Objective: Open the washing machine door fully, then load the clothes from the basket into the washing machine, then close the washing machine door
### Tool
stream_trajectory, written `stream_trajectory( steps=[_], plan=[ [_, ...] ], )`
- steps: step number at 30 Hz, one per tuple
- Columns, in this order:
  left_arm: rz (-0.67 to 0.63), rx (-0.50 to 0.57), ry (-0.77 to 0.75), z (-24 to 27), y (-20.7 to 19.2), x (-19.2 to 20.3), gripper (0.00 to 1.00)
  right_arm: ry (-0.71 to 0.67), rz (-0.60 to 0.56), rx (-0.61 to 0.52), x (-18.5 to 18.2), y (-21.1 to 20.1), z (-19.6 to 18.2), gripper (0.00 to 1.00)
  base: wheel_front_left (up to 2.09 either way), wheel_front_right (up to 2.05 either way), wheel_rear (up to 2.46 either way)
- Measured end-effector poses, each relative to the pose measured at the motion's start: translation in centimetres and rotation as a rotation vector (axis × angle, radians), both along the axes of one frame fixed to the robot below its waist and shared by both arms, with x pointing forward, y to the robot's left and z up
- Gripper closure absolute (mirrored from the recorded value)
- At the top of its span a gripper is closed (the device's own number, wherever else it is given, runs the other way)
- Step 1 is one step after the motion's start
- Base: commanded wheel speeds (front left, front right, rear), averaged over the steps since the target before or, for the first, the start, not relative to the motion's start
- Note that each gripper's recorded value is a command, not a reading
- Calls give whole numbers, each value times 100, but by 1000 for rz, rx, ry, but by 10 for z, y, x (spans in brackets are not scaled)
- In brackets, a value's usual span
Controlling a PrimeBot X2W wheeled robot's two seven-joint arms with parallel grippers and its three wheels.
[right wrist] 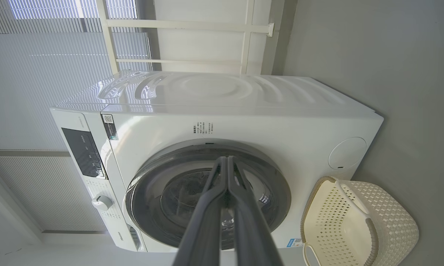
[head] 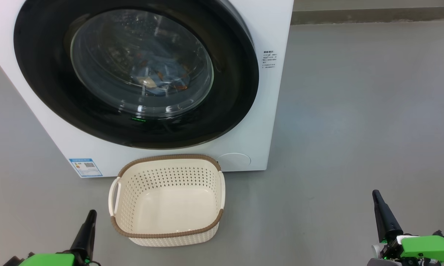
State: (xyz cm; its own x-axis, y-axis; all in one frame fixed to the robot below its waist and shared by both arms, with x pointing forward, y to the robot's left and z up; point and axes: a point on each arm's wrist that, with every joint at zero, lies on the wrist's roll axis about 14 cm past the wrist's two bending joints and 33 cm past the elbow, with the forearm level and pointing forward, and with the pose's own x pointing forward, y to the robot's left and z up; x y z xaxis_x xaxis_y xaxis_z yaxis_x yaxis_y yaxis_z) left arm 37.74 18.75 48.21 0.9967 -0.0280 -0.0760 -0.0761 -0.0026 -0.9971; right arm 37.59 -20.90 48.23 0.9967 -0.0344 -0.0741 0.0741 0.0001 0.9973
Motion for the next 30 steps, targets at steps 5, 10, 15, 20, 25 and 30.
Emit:
stream_trajectory(
  steps=[5,10,15,20,25,30],
  plan=[
    [0,0,0,0,0,0,100,0,0,0,0,0,0,100,0,0,0],
    [0,0,0,0,0,0,100,0,0,0,0,0,0,100,0,0,0],
    [1,0,0,0,0,0,100,0,0,0,0,0,0,100,0,0,0],
    [1,-1,0,0,0,0,100,0,0,0,0,0,0,100,0,0,0],
    [1,-2,0,0,0,0,100,0,0,0,0,0,0,100,0,0,0],
    [0,-2,0,0,0,0,100,0,0,0,0,0,0,100,0,0,0]
  ],
)
